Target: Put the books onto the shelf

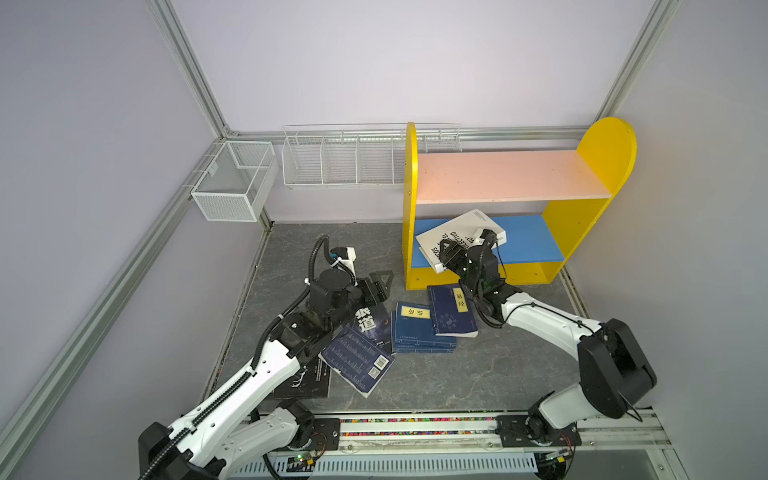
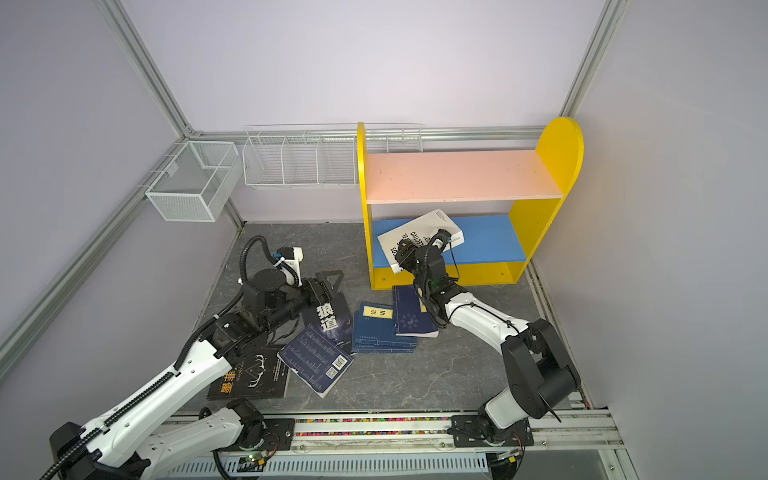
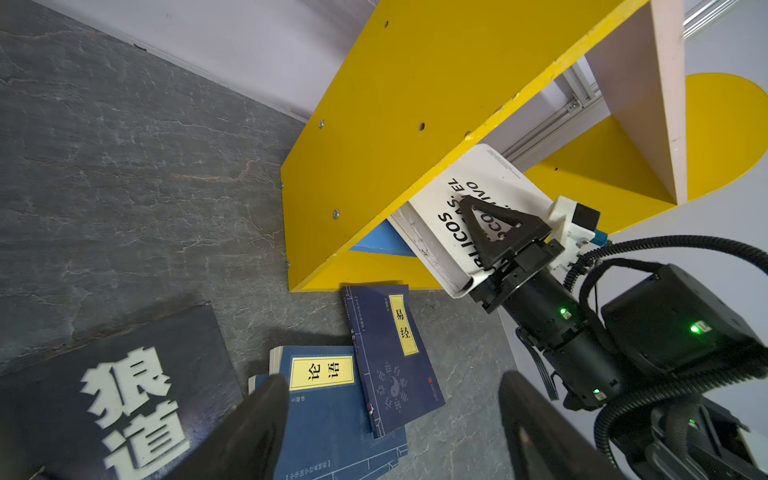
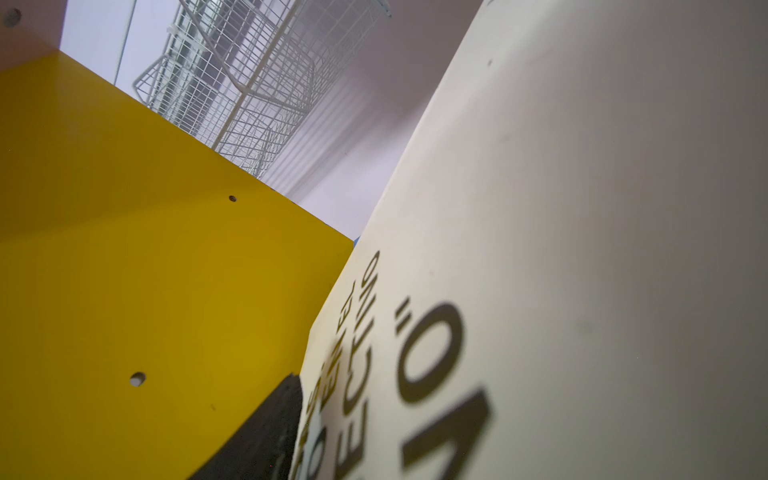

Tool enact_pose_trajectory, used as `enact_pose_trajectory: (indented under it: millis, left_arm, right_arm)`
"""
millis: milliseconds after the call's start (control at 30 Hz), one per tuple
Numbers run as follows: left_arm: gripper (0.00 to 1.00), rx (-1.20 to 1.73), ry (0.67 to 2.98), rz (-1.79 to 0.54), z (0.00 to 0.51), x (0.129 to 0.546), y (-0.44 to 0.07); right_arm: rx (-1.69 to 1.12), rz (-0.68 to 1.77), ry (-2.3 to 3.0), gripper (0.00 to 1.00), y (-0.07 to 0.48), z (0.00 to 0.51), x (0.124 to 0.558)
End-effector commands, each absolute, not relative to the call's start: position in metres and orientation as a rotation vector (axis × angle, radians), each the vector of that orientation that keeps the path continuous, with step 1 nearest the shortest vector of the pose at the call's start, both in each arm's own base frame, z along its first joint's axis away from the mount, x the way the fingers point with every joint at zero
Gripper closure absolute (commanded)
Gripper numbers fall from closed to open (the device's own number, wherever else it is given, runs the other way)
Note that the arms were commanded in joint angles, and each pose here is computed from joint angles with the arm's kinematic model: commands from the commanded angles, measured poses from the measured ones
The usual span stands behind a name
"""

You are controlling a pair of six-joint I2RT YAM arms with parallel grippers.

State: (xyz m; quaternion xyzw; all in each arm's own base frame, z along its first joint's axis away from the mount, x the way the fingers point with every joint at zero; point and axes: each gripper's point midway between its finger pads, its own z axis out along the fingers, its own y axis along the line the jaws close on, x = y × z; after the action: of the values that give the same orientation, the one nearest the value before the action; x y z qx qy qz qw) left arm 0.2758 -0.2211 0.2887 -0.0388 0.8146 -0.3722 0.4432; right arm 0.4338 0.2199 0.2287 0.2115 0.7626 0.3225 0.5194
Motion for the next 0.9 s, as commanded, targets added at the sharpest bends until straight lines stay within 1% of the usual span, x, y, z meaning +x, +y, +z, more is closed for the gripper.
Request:
enact_pose_trajectory:
  millis: [0,100,133,167,267,400,533,700,867]
  left_arm:
    - [0.19,-0.111,2.033,-0.871,0.280,0.275,-0.213]
    - [0.18,-0.106,2.036,-0.865,0.279,0.274,-0.212]
    - [0.18,-0.106,2.038,-0.865,0.278,0.274,-0.212]
    - [0.18,-0.106,2.038,-0.862,0.278,0.273,-0.211]
    - [0.18,-0.110,2.038,-0.859,0.276,0.273,-0.210]
    - [0.17,-0.112,2.037,-0.862,0.275,0.272,-0.210]
    - [0.17,-0.100,2.047,-0.865,0.272,0.274,-0.214]
    - [0.16,-0.092,2.054,-0.883,0.269,0.276,-0.219]
    - [0.16,-0.082,2.069,-0.909,0.263,0.279,-0.228]
  right_arm:
    - [0.525,0.751,1.749,0.19,0.228,0.247,0.445]
    - [0.555,0.747,1.809,0.02,0.237,0.228,0.446]
    - [0.581,0.735,1.838,0.00,0.237,0.220,0.445]
    - [0.588,0.728,1.860,0.01,0.237,0.215,0.444]
    - [0.635,0.692,1.937,0.07,0.235,0.200,0.433]
    - [0.692,0.627,2.073,0.11,0.231,0.182,0.411]
    - [0.687,0.582,2.153,0.11,0.227,0.175,0.394]
    - [0.622,0.525,2.195,0.11,0.221,0.182,0.387]
    - [0.666,0.634,2.204,0.11,0.226,0.178,0.401]
